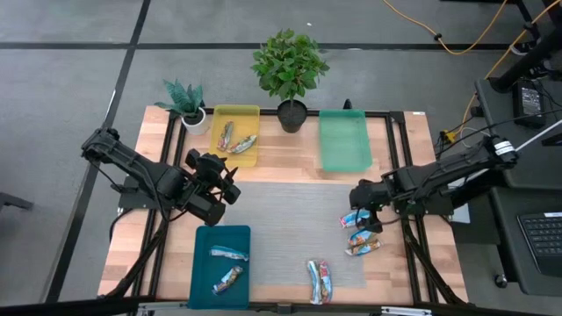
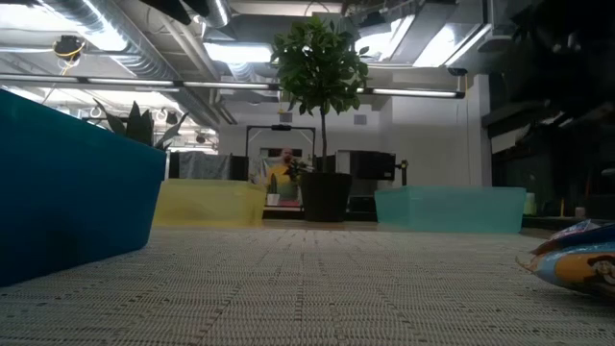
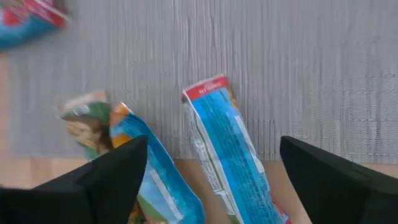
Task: Pick and place Granola Bars by type
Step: Put the red granola bar into the yellow transparent bin
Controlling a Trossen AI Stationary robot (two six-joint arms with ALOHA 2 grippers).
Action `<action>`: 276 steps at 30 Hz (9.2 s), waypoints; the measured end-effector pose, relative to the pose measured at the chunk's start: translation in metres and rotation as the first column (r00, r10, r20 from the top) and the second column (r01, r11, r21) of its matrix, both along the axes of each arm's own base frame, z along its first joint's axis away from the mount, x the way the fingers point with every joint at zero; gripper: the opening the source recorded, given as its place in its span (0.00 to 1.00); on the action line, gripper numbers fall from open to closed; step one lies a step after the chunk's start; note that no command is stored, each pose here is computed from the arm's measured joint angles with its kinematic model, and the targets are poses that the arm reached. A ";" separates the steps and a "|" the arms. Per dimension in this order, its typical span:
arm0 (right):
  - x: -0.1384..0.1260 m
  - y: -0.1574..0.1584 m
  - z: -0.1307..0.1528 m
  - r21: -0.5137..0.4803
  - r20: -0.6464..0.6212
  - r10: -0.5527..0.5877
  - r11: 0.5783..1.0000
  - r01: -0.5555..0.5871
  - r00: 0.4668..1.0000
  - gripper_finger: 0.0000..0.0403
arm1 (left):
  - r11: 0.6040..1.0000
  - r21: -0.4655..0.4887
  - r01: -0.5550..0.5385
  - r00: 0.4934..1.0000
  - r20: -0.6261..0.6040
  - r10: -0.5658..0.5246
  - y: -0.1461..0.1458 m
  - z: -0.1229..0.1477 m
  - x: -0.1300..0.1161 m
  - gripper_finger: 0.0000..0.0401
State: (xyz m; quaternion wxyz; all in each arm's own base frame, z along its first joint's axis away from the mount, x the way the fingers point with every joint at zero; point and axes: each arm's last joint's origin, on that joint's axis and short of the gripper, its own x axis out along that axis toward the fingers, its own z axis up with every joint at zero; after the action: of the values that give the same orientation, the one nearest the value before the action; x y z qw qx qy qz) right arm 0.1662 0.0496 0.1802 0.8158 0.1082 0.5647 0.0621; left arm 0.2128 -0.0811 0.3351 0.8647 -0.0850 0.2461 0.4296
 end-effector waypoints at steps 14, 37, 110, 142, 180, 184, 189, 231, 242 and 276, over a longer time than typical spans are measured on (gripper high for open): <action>0.016 0.004 -0.032 -0.078 -0.145 0.027 0.996 -0.038 0.989 0.91 | 1.000 0.001 0.000 1.000 0.001 0.000 0.000 0.000 0.000 0.48; 0.019 0.002 -0.045 -0.156 -0.204 -0.023 0.988 -0.010 0.979 0.54 | 1.000 0.002 0.000 1.000 0.001 0.000 0.000 0.000 0.000 0.48; 0.029 -0.045 0.244 -0.071 0.901 -0.064 0.954 0.292 0.429 0.10 | 0.853 0.151 0.500 0.804 0.285 -0.522 0.043 0.056 0.080 0.55; 0.119 -0.074 0.234 0.021 0.985 -0.040 0.993 0.113 0.169 0.10 | 0.724 0.324 0.609 0.593 0.421 -0.687 0.076 0.069 0.108 0.83; 0.115 -0.071 0.239 -0.014 0.991 0.013 1.000 0.005 0.133 0.22 | 0.720 0.339 0.606 0.573 0.442 -0.690 0.091 0.068 0.114 0.13; 0.104 -0.068 0.243 -0.028 0.988 0.038 0.997 -0.068 0.150 0.40 | 0.719 0.340 0.606 0.571 0.443 -0.691 0.091 0.068 0.114 0.13; 0.082 -0.070 0.245 -0.030 0.968 0.025 0.999 0.015 0.250 0.57 | 0.725 0.338 0.600 0.576 0.447 -0.685 0.091 0.068 0.114 0.13; -0.013 -0.069 0.236 -0.179 0.823 -0.045 0.926 0.333 0.566 0.44 | 0.989 -0.150 -0.011 0.992 0.123 0.030 0.153 0.063 -0.015 0.13; -0.013 -0.069 0.236 -0.172 0.824 -0.051 0.926 0.335 0.565 0.44 | 0.963 -0.260 -0.068 0.993 0.076 0.090 0.189 0.042 -0.024 0.13; -0.014 -0.069 0.230 -0.257 0.776 0.013 0.920 0.297 0.631 0.44 | 0.851 -0.442 -0.283 0.889 -0.455 0.060 0.241 -0.134 0.014 0.21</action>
State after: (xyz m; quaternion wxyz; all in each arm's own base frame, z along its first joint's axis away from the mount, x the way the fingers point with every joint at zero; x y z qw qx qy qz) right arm 0.1517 -0.0193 0.4098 0.9845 -0.0348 0.1576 -0.0687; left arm 0.2264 0.1599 0.2006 0.6957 -0.2310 0.5213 0.4369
